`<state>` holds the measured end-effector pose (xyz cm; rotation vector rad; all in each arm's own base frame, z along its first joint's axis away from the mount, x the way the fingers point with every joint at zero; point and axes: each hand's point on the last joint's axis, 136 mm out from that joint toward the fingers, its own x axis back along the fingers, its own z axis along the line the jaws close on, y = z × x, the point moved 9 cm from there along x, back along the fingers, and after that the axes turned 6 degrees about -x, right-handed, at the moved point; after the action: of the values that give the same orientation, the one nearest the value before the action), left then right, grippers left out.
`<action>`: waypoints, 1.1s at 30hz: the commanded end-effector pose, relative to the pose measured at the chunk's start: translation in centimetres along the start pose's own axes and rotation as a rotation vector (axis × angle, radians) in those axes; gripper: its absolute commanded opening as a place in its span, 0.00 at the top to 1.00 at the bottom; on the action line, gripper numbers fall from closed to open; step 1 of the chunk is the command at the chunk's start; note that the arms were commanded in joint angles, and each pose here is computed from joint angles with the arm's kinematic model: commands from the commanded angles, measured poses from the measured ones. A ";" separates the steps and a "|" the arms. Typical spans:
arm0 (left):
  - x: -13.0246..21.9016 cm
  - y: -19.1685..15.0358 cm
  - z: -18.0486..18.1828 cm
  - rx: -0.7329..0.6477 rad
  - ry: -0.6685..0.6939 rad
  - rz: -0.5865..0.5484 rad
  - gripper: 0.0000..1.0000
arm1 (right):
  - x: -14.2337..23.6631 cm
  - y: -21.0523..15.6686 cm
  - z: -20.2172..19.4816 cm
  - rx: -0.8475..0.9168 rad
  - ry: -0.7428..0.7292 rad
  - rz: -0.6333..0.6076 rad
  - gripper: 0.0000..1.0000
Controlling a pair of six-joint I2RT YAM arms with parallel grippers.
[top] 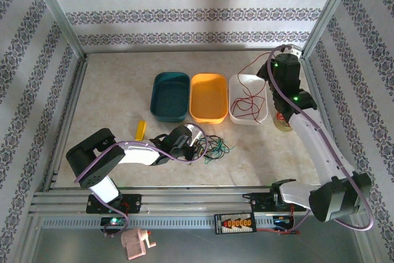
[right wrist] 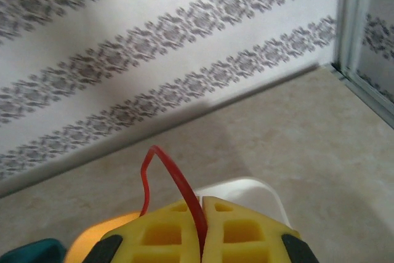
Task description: Untangle the cables
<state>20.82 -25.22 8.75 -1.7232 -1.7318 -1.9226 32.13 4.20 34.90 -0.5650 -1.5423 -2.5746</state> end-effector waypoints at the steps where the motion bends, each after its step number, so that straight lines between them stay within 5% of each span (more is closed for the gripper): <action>1: -0.4 -3.2 1.7 0.020 0.123 0.156 1.00 | -0.9 -1.9 -1.7 -0.015 -0.173 -0.008 1.00; 6: -0.4 -3.2 1.6 0.015 0.120 0.161 1.00 | -2.1 -5.3 -2.2 0.036 -0.310 -0.011 1.00; 14: -0.4 -3.0 1.4 0.006 0.121 0.162 1.00 | -5.6 -10.9 -3.6 0.044 -0.395 0.154 1.00; 23: -0.3 -2.9 1.3 -0.002 0.120 0.161 1.00 | -9.6 -15.3 -4.3 0.009 -0.354 0.391 1.00; 30: -0.1 -2.7 1.2 -0.007 0.120 0.157 1.00 | -10.8 -17.1 -5.8 -0.078 -0.401 0.462 1.00; 33: 0.0 -2.7 1.2 -0.014 0.125 0.159 1.00 | -10.2 -16.0 -5.2 -0.092 -0.357 0.432 0.83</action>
<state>20.91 -25.26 8.84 -1.7064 -1.7136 -1.9266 35.89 6.19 14.02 -1.3352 -1.2563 -2.2286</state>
